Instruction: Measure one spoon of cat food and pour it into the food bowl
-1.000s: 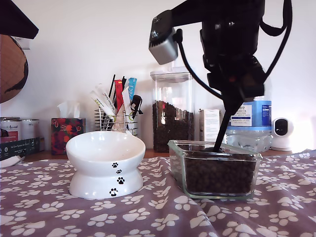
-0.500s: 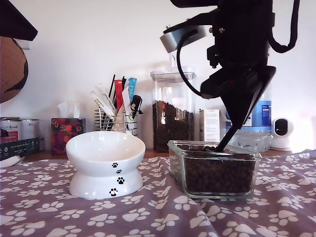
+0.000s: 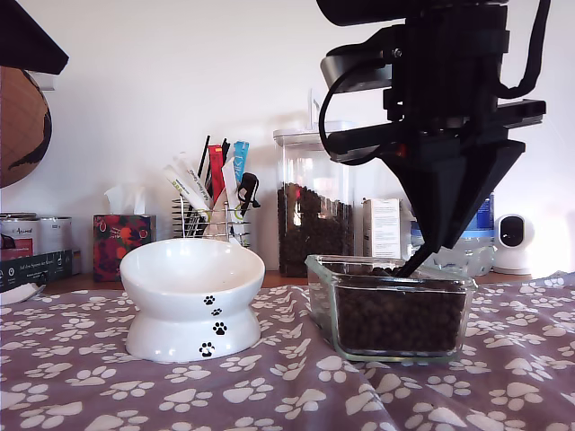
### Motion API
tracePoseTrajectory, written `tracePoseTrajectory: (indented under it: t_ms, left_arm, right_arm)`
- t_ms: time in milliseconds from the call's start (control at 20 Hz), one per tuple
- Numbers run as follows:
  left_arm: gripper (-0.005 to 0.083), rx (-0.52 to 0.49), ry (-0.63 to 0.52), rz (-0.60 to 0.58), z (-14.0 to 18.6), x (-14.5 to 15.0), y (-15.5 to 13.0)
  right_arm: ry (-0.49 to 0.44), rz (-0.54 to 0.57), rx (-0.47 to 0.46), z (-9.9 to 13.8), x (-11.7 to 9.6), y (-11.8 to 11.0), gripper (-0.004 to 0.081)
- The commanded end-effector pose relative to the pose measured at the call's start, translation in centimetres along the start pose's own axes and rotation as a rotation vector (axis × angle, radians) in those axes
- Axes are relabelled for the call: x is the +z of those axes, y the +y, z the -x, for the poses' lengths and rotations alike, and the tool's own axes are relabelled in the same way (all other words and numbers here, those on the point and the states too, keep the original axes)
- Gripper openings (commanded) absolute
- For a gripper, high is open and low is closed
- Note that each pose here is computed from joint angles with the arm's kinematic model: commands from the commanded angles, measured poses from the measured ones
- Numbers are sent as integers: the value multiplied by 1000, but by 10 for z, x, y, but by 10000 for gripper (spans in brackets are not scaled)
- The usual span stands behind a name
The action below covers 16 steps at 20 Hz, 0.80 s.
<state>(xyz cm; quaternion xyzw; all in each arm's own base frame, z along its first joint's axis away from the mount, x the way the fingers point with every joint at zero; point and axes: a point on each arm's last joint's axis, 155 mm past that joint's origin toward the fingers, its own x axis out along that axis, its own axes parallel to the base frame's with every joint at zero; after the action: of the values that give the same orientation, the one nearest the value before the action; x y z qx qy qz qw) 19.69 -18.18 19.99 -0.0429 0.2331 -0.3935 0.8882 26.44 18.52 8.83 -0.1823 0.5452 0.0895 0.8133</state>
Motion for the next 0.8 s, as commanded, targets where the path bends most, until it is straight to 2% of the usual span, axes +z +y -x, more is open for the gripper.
tracePoseTrajectory:
  t_ms: [0,100,550,750]
  left_arm:
    - [-19,-4,12,6,-2,-8,1]
    - [-19,-3,12,6,-2,-8,1]
    - [-19,-2,14,3,-2,-9,1]
    - [-19,-2,14,3,-2,-9,1]
  right_arm:
    - [52,-39,-17,-8,-11,-4,-13]
    - [55,-77,-20,-9,-11,-7,-13]
    - [52,-100,-29,-9,-10,-11,-13]
    - [15,-109,-14,1,-5,-12,-13]
